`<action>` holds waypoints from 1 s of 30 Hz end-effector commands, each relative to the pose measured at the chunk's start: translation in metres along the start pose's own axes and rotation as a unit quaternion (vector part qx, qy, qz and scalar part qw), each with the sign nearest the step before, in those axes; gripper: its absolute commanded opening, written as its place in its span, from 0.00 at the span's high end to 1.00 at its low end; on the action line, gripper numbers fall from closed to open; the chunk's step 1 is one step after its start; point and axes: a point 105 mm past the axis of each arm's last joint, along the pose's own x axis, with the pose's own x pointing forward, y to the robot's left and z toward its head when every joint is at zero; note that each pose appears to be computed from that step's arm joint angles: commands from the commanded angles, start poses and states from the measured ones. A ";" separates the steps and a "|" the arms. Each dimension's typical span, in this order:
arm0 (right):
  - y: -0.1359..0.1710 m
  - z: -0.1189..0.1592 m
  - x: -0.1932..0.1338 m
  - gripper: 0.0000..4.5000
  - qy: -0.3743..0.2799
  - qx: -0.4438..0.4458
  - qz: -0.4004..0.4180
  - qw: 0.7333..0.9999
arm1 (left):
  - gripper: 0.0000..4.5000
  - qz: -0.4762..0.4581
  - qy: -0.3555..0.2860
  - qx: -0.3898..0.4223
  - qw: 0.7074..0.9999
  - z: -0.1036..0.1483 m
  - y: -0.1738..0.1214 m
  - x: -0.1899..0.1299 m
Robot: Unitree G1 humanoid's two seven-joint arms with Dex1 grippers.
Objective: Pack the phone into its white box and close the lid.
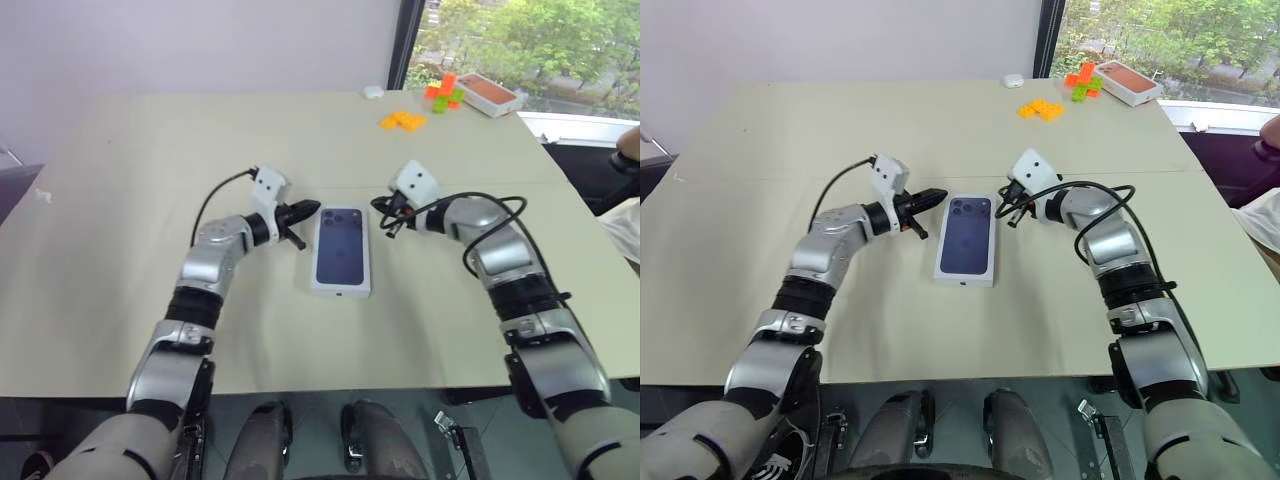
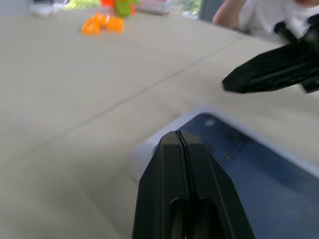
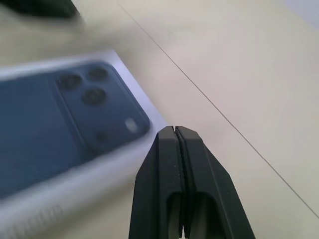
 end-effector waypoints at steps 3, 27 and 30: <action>0.010 -0.006 0.006 0.99 0.024 -0.041 0.019 0.999 | 1.00 -0.012 0.058 0.027 0.998 -0.018 -0.002 0.005; 0.104 -0.015 -0.056 0.99 0.060 0.049 0.299 0.951 | 1.00 -0.194 0.126 -0.033 0.972 -0.042 -0.057 -0.067; 0.093 -0.013 -0.049 0.99 0.053 0.064 0.267 0.960 | 1.00 -0.177 0.108 -0.053 0.977 -0.035 -0.053 -0.067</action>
